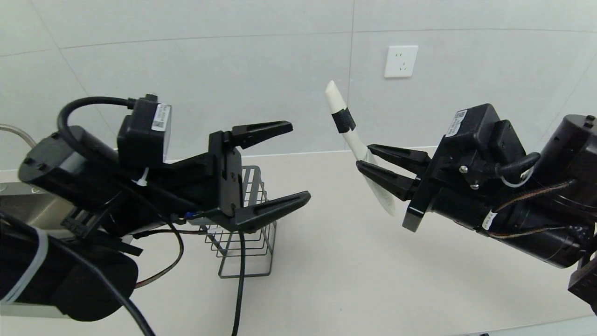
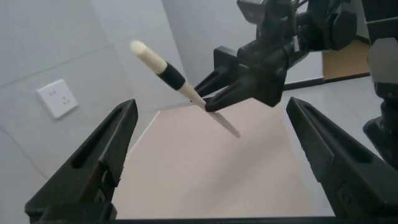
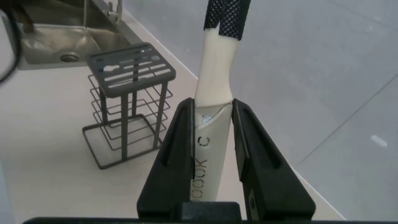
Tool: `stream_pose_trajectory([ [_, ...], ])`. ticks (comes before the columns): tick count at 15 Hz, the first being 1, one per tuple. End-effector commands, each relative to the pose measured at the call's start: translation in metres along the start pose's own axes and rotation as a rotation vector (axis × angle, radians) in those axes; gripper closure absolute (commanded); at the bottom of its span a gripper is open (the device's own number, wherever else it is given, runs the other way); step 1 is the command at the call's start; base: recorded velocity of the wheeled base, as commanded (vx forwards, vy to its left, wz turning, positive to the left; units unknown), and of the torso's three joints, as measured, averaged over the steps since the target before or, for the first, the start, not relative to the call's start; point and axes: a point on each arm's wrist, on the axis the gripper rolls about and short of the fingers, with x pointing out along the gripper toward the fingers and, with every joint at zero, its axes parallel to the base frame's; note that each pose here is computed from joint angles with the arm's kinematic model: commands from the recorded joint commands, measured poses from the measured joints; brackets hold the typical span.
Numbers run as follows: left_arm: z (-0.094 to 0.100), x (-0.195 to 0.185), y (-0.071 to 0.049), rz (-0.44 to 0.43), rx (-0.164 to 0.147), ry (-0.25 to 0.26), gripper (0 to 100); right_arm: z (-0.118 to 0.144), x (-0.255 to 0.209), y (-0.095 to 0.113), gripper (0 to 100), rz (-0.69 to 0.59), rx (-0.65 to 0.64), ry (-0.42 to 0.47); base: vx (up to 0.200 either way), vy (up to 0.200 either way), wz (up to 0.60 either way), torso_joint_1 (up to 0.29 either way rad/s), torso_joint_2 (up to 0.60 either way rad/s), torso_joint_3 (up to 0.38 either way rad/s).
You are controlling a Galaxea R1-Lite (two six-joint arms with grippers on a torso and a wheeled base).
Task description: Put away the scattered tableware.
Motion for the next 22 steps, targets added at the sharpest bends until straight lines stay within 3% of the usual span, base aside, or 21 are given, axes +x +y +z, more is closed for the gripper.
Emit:
stream_pose_trajectory([
  [1,-0.018,0.017,0.004,-0.032,-0.046,-0.004,0,0.007,-0.002,0.002,100,0.007,-0.001,-0.023,0.0,0.0,0.0,0.0,0.0,0.0],
  [3,-0.021,0.03,0.008,-0.047,-0.041,-0.026,0,0.008,-0.001,0.005,100,0.017,0.001,-0.028,0.0,0.0,0.0,0.0,0.0,0.0],
  [6,-0.023,0.051,0.013,-0.071,-0.07,-0.066,0,0.009,0.001,0.01,100,0.045,0.004,-0.041,0.0,0.0,0.0,0.0,0.0,0.0],
  [9,-0.019,0.062,0.023,-0.071,-0.061,-0.103,0,0.012,0.002,0.017,100,0.07,0.008,-0.053,0.0,0.0,0.0,0.0,0.0,0.0],
  [12,-0.011,0.069,0.018,-0.068,-0.106,-0.126,0,0.012,0.002,0.018,100,0.075,0.007,-0.054,0.0,0.0,0.0,0.0,0.0,0.0],
  [16,-0.006,0.069,0.018,-0.071,-0.113,-0.133,0,0.012,0.001,0.018,100,0.071,0.008,-0.057,0.0,0.0,0.0,0.0,0.0,0.0],
  [19,0.008,0.066,0.015,-0.071,-0.117,-0.151,0,0.01,0.003,0.018,100,0.072,0.009,-0.049,0.0,0.0,0.0,0.0,0.0,0.0],
  [22,0.015,0.061,0.011,-0.063,-0.15,-0.151,0,0.011,0.002,0.018,100,0.068,0.008,-0.054,0.0,0.0,0.0,0.0,0.0,0.0],
])
